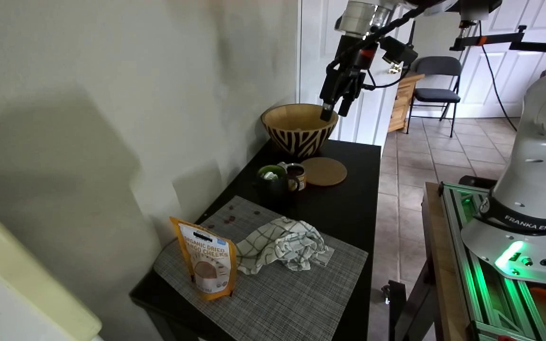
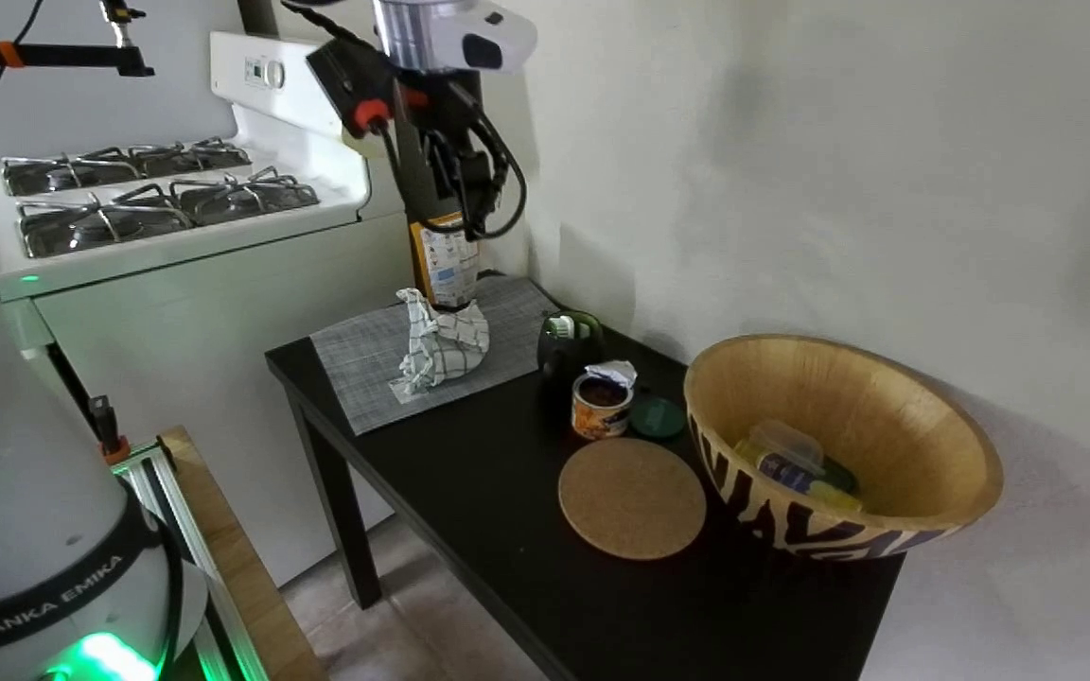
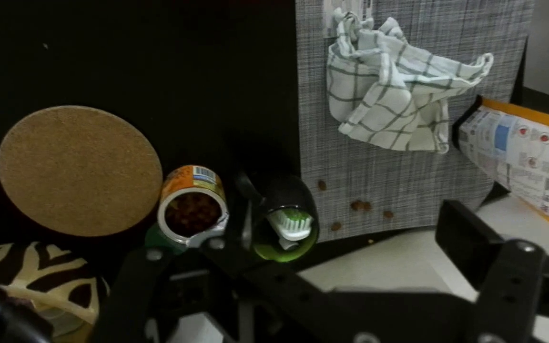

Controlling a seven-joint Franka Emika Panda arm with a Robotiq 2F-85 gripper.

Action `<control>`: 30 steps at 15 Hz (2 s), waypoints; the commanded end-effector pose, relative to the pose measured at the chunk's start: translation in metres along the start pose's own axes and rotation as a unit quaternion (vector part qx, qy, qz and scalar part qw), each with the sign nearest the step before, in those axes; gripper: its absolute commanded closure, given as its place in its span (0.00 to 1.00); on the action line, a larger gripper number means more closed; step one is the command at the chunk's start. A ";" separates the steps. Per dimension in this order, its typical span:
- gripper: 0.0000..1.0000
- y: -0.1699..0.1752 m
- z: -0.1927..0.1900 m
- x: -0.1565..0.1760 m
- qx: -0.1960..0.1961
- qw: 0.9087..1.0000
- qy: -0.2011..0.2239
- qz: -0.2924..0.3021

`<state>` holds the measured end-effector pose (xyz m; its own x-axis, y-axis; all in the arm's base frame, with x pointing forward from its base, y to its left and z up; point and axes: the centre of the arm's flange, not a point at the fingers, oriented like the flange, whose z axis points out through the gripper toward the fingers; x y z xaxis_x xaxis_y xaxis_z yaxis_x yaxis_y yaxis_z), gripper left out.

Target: Move the brush forward

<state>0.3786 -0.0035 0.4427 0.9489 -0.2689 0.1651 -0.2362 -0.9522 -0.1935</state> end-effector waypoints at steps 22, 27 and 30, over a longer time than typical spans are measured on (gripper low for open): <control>0.00 0.072 0.116 0.123 -0.025 0.995 -0.037 0.086; 0.00 0.042 0.183 0.144 -0.029 0.993 -0.048 0.106; 0.00 0.021 0.209 0.163 -0.050 0.990 -0.058 0.121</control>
<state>0.5318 -0.0515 0.2838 0.8972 -0.4410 0.0239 -0.4330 -0.8891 -0.1485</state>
